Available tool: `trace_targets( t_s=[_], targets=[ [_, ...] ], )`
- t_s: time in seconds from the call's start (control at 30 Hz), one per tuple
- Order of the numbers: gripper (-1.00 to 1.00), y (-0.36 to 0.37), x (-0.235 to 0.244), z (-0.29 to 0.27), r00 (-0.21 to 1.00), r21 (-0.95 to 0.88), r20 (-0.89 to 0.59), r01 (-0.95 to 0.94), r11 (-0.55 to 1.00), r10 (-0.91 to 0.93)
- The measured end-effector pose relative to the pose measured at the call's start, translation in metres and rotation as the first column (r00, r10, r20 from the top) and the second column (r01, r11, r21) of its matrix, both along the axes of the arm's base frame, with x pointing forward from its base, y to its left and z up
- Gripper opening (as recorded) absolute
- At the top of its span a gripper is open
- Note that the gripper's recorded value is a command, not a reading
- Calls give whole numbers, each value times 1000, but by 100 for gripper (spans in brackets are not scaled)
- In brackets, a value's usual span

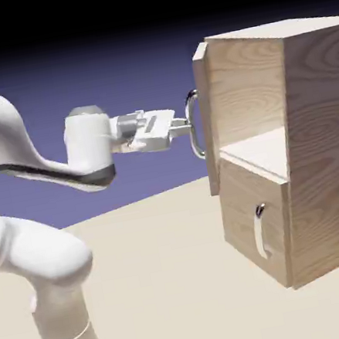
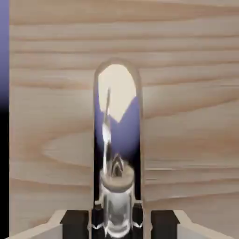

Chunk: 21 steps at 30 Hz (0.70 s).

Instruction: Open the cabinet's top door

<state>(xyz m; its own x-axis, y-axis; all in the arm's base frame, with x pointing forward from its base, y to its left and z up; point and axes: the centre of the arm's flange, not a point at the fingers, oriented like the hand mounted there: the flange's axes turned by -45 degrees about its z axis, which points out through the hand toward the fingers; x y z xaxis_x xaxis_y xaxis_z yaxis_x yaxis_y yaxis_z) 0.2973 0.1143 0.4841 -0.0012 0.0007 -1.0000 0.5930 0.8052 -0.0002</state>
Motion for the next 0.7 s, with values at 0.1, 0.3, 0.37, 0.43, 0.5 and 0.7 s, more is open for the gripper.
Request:
trace_targets(
  t_s=[0.1, 0.3, 0.37, 0.43, 0.5, 0.7],
  targets=[
    [-100, 21, -7, 0, 997, 0, 0, 82, 997, -82],
    [-100, 68, -17, 0, 967, -1, 0, 255, 967, -255],
    [-100, 84, -19, 0, 950, -1, 0, 311, 950, -311],
    [-100, 100, -19, 0, 931, -1, 1, 366, 931, -366],
    [-100, 115, -19, 0, 908, -1, 1, 419, 908, -419],
    [-100, 159, -12, 0, 828, -2, 1, 561, 828, -561]
  ],
)
